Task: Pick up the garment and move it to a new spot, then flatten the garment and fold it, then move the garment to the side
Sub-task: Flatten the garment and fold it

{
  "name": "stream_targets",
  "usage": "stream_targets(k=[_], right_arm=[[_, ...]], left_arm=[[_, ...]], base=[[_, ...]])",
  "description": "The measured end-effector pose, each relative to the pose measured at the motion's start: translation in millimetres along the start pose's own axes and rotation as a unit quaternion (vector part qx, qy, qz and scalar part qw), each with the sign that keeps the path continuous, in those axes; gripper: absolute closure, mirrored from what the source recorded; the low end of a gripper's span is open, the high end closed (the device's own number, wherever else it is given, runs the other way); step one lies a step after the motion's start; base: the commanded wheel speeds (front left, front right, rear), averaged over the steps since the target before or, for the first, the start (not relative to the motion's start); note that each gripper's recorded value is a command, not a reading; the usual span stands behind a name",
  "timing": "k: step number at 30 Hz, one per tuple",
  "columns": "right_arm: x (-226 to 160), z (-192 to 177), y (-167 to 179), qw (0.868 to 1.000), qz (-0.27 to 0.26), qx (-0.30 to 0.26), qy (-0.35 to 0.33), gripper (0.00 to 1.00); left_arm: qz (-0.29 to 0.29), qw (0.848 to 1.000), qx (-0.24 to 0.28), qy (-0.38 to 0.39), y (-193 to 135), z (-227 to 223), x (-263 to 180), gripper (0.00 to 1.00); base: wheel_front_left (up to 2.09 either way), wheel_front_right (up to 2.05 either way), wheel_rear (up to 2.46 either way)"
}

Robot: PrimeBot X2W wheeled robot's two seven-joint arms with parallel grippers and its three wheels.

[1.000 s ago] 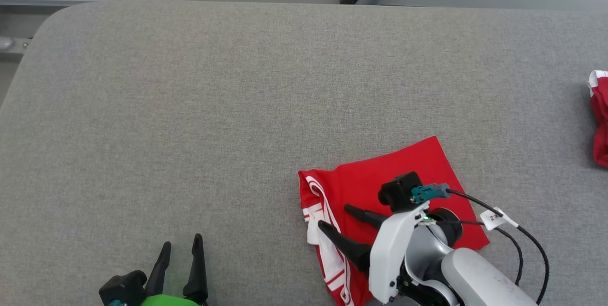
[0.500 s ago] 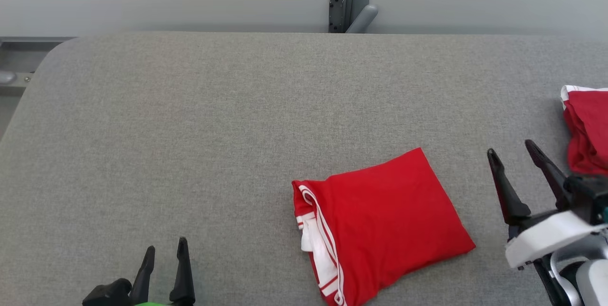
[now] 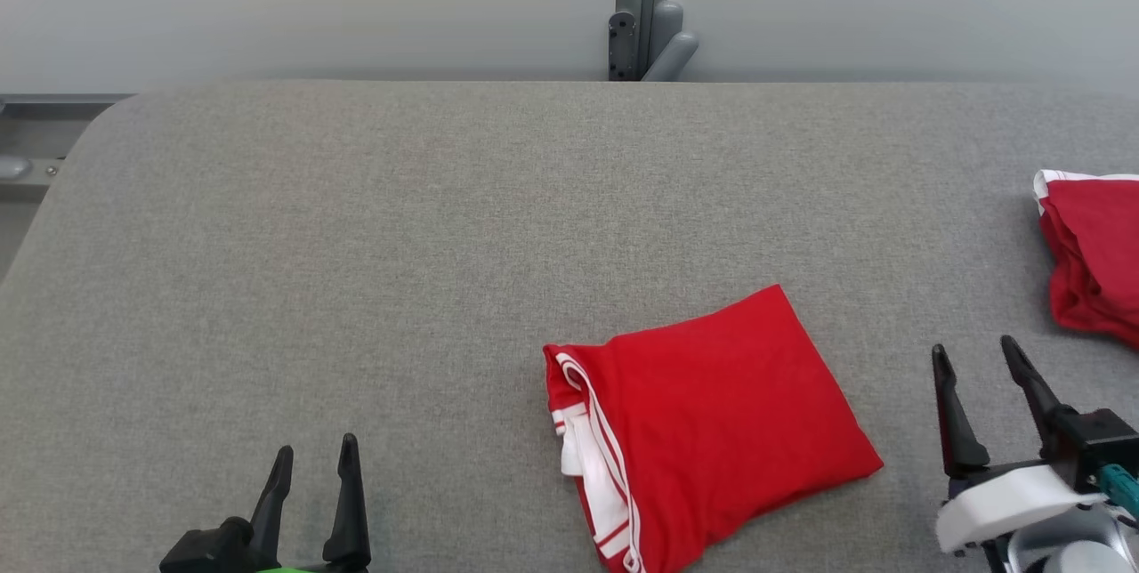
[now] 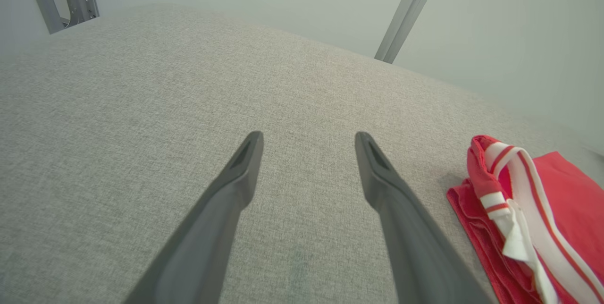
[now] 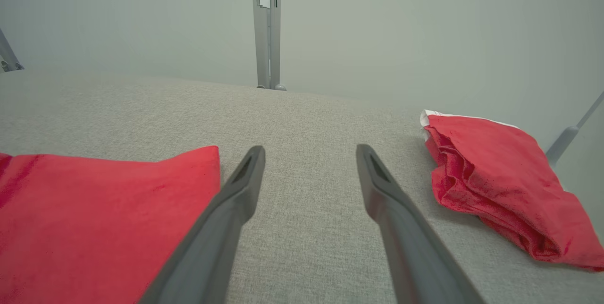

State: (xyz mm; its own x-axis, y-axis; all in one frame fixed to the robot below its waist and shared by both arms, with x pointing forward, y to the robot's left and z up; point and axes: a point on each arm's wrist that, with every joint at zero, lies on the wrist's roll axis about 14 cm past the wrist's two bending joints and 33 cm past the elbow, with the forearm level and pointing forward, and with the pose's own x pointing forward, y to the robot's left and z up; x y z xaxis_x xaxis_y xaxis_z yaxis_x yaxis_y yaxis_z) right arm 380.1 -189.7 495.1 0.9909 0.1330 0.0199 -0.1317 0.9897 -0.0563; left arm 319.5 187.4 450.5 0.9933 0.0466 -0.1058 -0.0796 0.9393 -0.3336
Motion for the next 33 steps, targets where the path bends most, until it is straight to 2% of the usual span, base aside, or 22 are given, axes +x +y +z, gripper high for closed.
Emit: stream_targets(k=[1, 2, 7, 14, 15, 22, 26, 33], right_arm=[[4, 0, 7, 1.000, 0.009, 0.004, -0.002, 0.64], [9, 1, 16, 1.000, 0.021, 0.005, -0.003, 1.00], [38, 0, 78, 0.993, 0.116, 0.006, -0.003, 1.00], [48, -30, 165, 0.972, 0.232, 0.015, 0.043, 1.00], [48, -30, 165, 0.972, 0.232, 0.015, 0.043, 1.00], [36, -52, 223, 0.946, 0.314, 0.021, 0.080, 1.00], [28, -58, 244, 0.933, 0.347, 0.018, 0.092, 1.00], [29, -64, 258, 0.924, 0.368, 0.015, 0.104, 1.00]], left_arm=[[0.001, 1.000, 0.000, 0.000, 0, 0, 1, 0.00], [0.001, 1.000, -0.001, 0.001, 0, 0, 2, 0.00], [-0.004, 1.000, -0.001, 0.005, -4, -1, 11, 0.00], [0.010, 1.000, 0.007, 0.014, 6, -6, 18, 0.00], [0.010, 1.000, 0.007, 0.014, 6, -6, 18, 0.00], [0.035, 0.999, 0.007, 0.019, 22, -8, 12, 0.00], [0.044, 0.999, 0.007, 0.021, 27, -9, 9, 0.00], [0.050, 0.998, 0.003, 0.023, 29, -11, 5, 0.00]], base=[[0.00, 0.00, 0.00], [0.00, 0.00, 0.00], [0.00, 0.00, 0.00], [0.00, 0.00, 0.00], [0.00, 0.00, 0.00], [0.00, 0.00, 0.00], [0.00, 0.00, 0.00], [0.00, 0.00, 0.00]])
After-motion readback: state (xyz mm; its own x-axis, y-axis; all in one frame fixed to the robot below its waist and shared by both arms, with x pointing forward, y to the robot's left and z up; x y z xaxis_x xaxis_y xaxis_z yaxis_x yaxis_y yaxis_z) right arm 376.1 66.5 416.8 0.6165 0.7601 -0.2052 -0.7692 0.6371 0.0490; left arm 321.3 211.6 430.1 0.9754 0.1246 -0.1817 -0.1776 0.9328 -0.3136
